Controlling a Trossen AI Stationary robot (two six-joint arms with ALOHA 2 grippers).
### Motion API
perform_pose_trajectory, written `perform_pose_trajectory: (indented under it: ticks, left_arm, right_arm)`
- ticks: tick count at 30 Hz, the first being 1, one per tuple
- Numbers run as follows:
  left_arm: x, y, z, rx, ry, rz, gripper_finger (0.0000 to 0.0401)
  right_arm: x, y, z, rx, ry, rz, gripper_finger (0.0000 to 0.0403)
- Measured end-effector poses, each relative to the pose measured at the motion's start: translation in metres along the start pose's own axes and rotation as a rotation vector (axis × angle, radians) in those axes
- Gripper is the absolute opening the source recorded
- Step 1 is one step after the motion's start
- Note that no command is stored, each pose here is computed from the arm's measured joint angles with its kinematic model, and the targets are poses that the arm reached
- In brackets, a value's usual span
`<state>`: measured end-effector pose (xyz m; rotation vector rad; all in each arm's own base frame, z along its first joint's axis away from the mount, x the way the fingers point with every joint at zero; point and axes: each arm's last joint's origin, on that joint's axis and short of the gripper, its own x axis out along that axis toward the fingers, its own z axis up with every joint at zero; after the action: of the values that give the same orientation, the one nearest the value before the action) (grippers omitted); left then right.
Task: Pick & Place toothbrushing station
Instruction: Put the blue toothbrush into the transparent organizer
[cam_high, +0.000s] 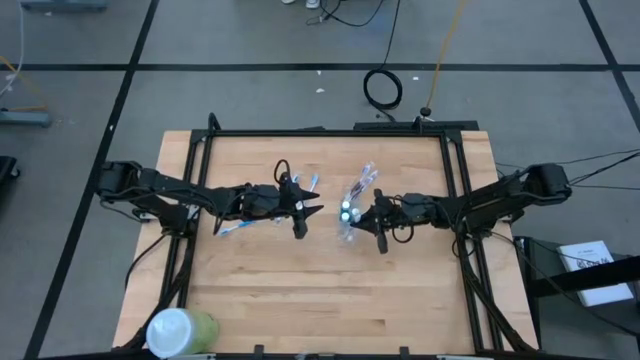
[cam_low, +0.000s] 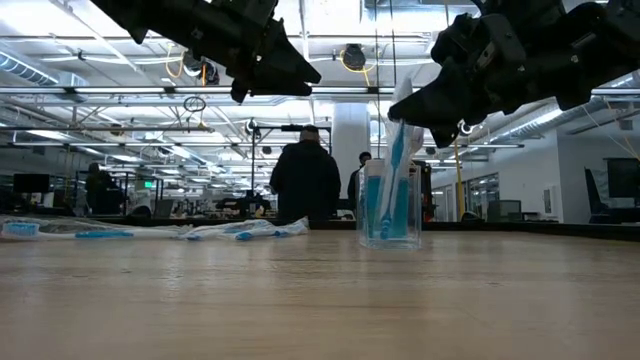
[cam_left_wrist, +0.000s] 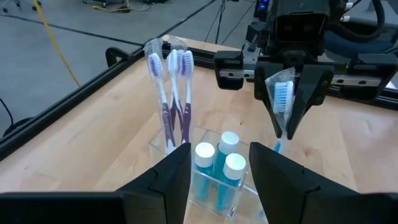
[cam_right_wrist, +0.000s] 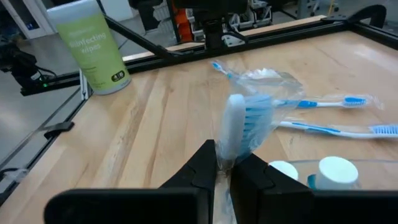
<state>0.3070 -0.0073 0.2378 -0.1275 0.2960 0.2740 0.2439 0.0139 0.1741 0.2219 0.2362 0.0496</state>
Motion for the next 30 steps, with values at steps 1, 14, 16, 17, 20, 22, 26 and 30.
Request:
perform_pose_trajectory:
  ticks: [1, 14, 16, 17, 20, 22, 26, 30]
  left_arm:
    - [0.0, 0.0, 0.0, 0.0, 0.0, 0.0, 0.017]
    - [0.0, 0.0, -0.001, -0.004, 0.006, 0.001, 0.017]
    - [0.0, 0.0, -0.001, -0.004, 0.01, 0.002, 0.017]
    - [0.0, 0.0, -0.001, -0.006, 0.014, 0.003, 0.017]
    - [0.0, 0.0, -0.003, -0.01, 0.026, 0.005, 0.017]
    - [0.0, 0.001, -0.003, -0.013, 0.029, 0.005, 0.017]
    - [0.0, 0.001, -0.003, -0.016, 0.029, 0.006, 0.017]
    - [0.0, 0.001, -0.003, -0.017, 0.03, 0.006, 0.017]
  right_arm:
    - [-0.001, 0.0, 0.0, -0.006, 0.0, 0.0, 0.0023]
    - [-0.01, 0.002, 0.012, -0.059, -0.055, -0.016, 0.0148]
    - [-0.01, 0.001, 0.012, -0.059, -0.048, -0.022, 0.0171]
    - [-0.01, 0.0, 0.012, -0.058, -0.045, -0.025, 0.0181]
    - [-0.011, -0.003, 0.013, -0.056, -0.052, -0.036, 0.0205]
    - [-0.012, -0.005, 0.015, -0.054, -0.062, -0.046, 0.0216]
    - [-0.019, -0.008, 0.025, -0.084, -0.112, -0.064, 0.0223]
    - [-0.031, -0.01, 0.039, -0.134, -0.192, -0.078, 0.022]
